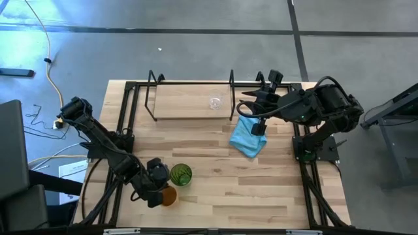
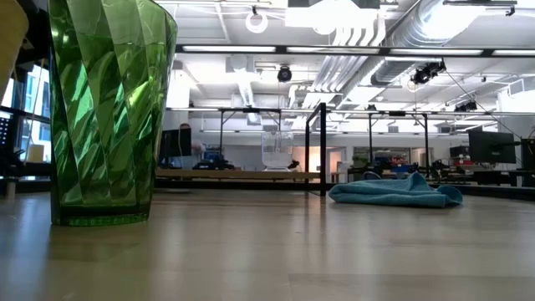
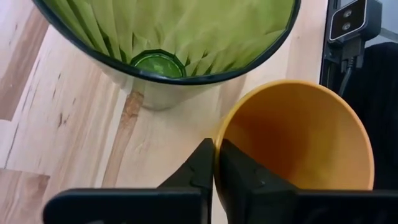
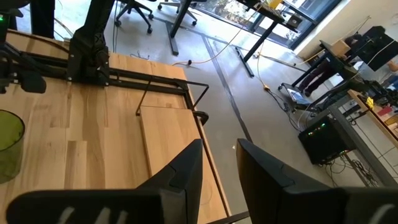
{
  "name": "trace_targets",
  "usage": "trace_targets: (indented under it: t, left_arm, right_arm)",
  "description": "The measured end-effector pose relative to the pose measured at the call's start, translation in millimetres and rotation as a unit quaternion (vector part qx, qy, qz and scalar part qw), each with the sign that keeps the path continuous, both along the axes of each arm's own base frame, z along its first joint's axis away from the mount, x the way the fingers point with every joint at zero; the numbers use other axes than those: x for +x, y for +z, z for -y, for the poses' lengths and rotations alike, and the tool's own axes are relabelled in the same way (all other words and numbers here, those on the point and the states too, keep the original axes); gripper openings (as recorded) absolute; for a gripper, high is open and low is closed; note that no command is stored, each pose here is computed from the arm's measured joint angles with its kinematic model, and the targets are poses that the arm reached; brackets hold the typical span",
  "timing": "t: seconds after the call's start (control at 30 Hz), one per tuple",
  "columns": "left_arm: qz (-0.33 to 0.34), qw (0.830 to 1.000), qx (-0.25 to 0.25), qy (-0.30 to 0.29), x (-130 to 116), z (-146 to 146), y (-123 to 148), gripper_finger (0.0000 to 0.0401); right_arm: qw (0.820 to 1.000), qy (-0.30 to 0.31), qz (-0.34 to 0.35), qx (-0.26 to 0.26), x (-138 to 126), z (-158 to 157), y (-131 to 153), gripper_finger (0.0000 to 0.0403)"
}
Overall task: Stack small to large cups/mugs on shelf
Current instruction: Put the yellow cup on the shelf
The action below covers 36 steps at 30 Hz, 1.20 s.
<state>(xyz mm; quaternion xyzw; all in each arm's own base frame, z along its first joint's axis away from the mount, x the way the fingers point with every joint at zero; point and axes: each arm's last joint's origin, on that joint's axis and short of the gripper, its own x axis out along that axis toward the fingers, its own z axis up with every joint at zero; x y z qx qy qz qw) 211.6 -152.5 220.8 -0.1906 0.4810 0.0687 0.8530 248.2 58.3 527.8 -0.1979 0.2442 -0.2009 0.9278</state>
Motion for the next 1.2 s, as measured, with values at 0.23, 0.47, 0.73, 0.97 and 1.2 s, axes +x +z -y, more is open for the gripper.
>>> trace_targets:
  t: [0.23,0.47,0.73,0.97,1.2]
  left_arm:
    - [-0.018,1.0,0.006,-0.005,-3.2,-1.9,-0.2,0.0003]
    - [-0.032,0.999,0.013,-0.007,-9.8,-6.7,7.2,0.0002]
    - [-0.054,0.997,0.059,0.004,-12.9,-10.8,37.1,0.0001]
    - [-0.089,0.991,0.1,0.011,-20.2,-17.4,58.4,0.0]
    - [-0.102,0.985,0.138,0.019,-28.3,-25.3,71.5,0.0]
  right_arm:
    - [1.0,0.0,-0.001,-0.001,0.1,0.3,0.0,0.0092]
    - [1.0,0.0,-0.001,-0.002,0.2,0.3,-0.1,0.0092]
    - [1.0,0.003,-0.005,0.001,-0.1,0.1,-0.9,0.0092]
    - [1.0,0.003,-0.016,0.01,-1.5,0.3,-3.6,0.0092]
    - [0.999,0.02,-0.027,0.03,-2.3,-0.7,-6.0,0.0092]
